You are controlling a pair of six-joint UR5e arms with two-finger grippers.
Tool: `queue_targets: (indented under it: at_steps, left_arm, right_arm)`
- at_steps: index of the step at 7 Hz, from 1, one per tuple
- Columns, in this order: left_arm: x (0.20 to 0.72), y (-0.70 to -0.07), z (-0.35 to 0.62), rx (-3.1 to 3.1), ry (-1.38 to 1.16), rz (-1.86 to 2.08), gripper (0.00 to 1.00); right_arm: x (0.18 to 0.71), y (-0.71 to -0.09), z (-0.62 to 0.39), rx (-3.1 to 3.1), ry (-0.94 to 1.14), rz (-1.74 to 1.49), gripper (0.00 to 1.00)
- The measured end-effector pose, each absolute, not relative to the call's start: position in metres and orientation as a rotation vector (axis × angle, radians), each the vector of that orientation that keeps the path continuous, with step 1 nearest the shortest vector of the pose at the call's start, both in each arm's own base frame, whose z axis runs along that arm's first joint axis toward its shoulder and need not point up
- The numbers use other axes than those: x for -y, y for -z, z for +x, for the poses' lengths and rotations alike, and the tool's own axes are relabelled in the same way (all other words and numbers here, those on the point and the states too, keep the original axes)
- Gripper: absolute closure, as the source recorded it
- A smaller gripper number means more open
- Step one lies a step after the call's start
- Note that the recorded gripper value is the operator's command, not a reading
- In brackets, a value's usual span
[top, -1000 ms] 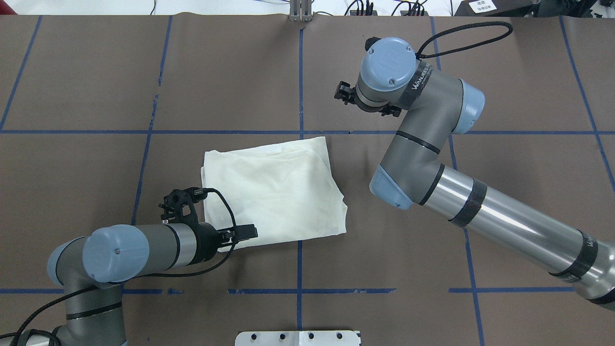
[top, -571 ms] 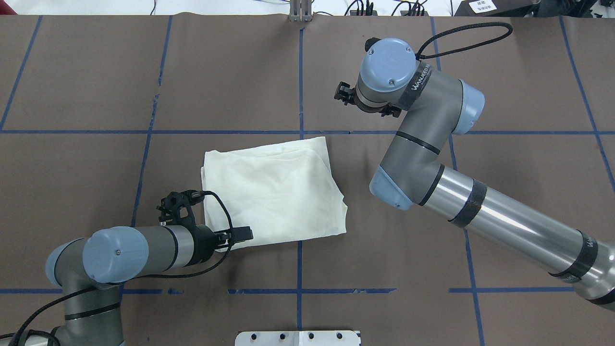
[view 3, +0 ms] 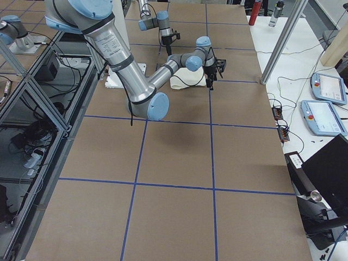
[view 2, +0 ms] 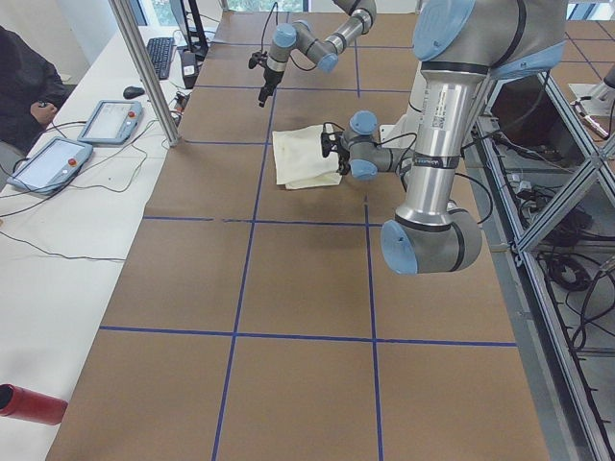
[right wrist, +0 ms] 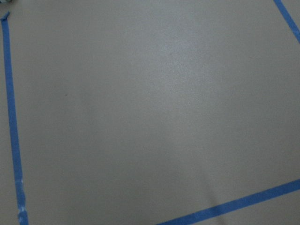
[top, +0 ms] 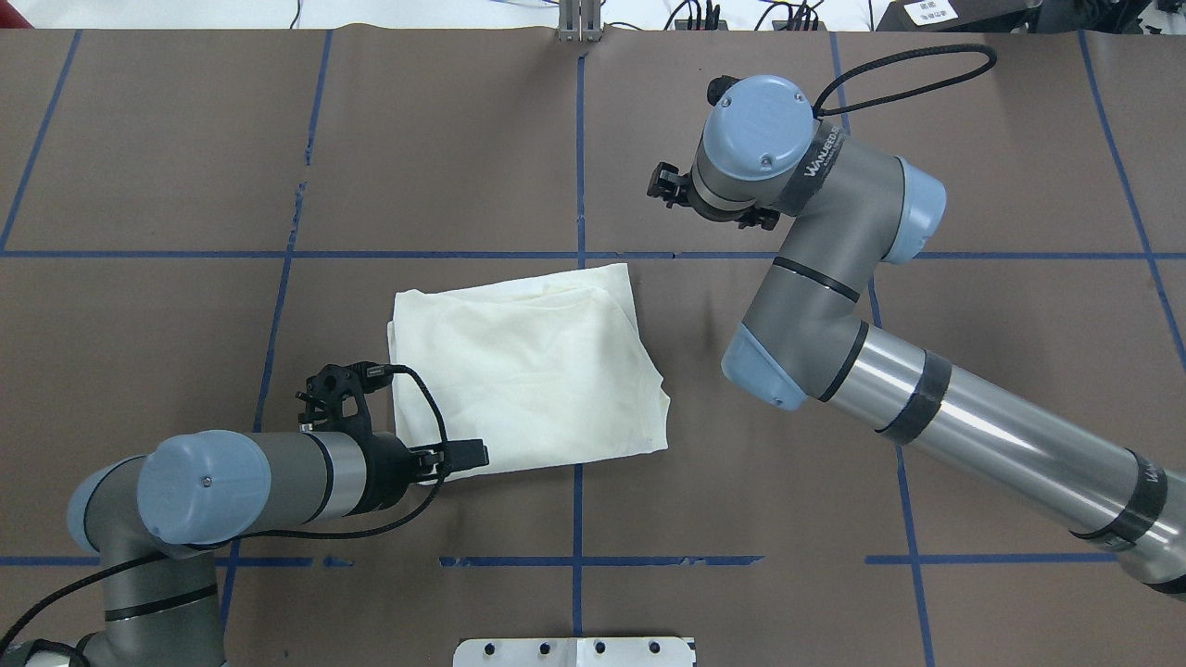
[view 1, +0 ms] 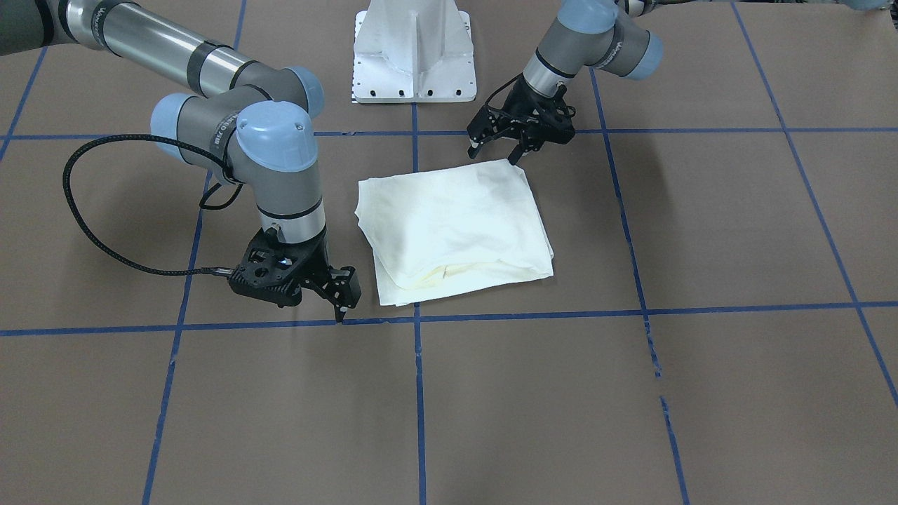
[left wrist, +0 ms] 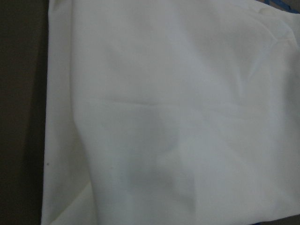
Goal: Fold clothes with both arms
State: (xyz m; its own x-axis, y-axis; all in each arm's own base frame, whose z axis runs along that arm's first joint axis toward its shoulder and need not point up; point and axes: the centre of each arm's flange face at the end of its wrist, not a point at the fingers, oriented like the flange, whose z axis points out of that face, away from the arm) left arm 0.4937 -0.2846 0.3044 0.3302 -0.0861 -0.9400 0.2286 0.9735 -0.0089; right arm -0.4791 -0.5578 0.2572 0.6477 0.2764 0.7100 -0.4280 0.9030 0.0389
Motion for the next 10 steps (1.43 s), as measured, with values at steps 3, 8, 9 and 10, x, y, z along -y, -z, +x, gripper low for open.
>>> queue_targets:
  at_steps: [3, 8, 9, 10]
  left_arm:
    - [0.308, -0.258, 0.416, -1.018, 0.001, 0.271, 0.01]
    - [0.441, -0.377, 0.131, -0.624, -0.417, 0.462, 0.01]
    - [0.453, -0.423, 0.072, -0.614, -0.399, 0.420, 0.01]
    - [0.454, -0.464, 0.036, -0.624, -0.357, 0.365, 0.01]
  right_arm:
    - [0.566, -0.290, -0.363, 0.755, -0.139, 0.172, 0.00]
    - [0.557, -0.518, -0.040, 0.636, 0.277, 0.137, 0.00]
    - [0.523, -0.559, -0.007, 0.639, 0.262, 0.100, 0.00]
    - [0.488, -0.593, 0.014, 0.642, 0.230, 0.054, 0.00]
